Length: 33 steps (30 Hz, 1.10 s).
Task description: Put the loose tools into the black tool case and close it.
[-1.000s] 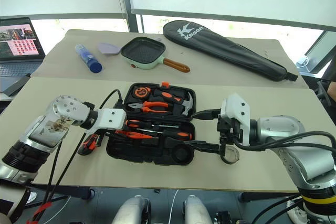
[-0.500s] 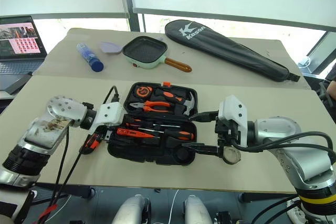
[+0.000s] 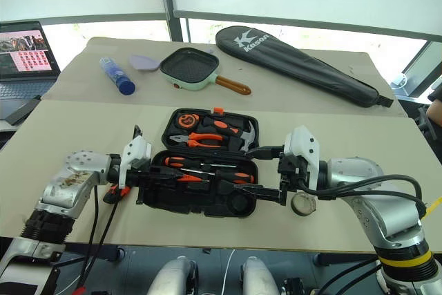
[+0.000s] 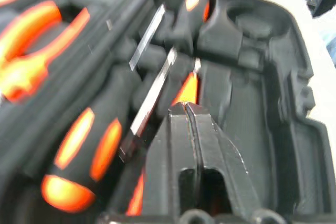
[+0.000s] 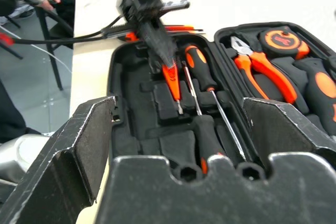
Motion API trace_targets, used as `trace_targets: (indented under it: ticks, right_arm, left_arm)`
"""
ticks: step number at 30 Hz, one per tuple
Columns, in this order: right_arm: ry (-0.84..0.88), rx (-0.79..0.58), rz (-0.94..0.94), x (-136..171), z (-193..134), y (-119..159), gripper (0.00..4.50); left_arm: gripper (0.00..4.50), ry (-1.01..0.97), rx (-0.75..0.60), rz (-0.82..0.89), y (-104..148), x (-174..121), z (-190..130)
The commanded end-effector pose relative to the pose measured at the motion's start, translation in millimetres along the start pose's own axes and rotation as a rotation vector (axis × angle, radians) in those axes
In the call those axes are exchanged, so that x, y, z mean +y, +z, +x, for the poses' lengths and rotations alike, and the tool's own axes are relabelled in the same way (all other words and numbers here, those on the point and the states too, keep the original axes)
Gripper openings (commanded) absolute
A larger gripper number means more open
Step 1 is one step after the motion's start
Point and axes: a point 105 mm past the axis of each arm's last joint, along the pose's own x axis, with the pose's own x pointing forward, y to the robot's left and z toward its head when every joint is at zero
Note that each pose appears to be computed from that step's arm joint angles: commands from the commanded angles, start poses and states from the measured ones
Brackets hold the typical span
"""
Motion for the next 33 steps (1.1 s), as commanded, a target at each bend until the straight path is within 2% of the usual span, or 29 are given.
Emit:
trace_targets:
  ticks: [1,8,15,17,20,21,22,25,26,27,29,31,33]
  right_arm:
    - [-0.027,-0.031,-0.047,-3.5,-1.7,9.2,4.5]
    - [-0.021,-0.03,-0.038,-1.0,-1.5,6.7,4.5]
    - [-0.019,-0.033,-0.029,1.5,-2.4,5.4,4.5]
    - [-0.06,-0.043,-0.036,-3.1,-9.6,5.7,4.5]
    - [-0.118,-0.103,-0.089,-4.9,-30.7,12.5,4.5]
    - [-0.138,-0.101,-0.094,-3.9,-39.4,10.7,4.5]
    - [-0.166,-0.081,-0.082,-1.8,-50.9,4.5,4.5]
    - [-0.249,-0.045,-0.054,6.1,-80.0,-11.5,4.5]
    - [-0.277,-0.018,-0.053,11.2,-92.8,-21.0,4.5]
    - [-0.312,0.009,-0.061,15.7,-106.0,-30.1,4.5]
    - [-0.387,0.046,-0.046,22.4,-129.5,-45.9,4.5]
    - [-0.418,0.087,-0.066,29.3,-144.1,-56.2,4.5]
    - [-0.449,0.068,-0.071,33.3,-150.0,-56.6,4.5]
  left_arm:
    - [0.03,0.013,0.045,0.041,-7.4,3.2,0.9]
    - [0.03,0.048,0.071,-0.013,-19.4,9.5,8.5]
    - [0.03,-0.012,0.124,0.016,-29.7,-2.3,7.6]
    - [0.03,0.018,0.052,0.035,-20.9,0.3,5.2]
    - [0.03,0.041,-0.229,0.065,22.7,-1.0,-9.4]
    - [0.52,0.054,-0.26,0.083,29.8,-1.7,-16.5]
    - [0.7,0.061,-0.256,0.103,31.2,-3.7,-25.3]
    - [1.85,0.123,-0.237,0.129,31.0,-3.6,-47.6]
    - [2.06,0.153,-0.229,0.127,29.6,-3.1,-56.8]
    - [2.47,0.184,-0.218,0.135,27.4,-2.8,-65.4]
    - [3.21,0.181,-0.228,0.133,23.6,-10.8,-77.3]
    - [3.79,0.193,-0.278,0.112,17.7,-19.0,-89.4]
    - [4.49,0.22,-0.288,0.07,12.4,-24.0,-98.3]
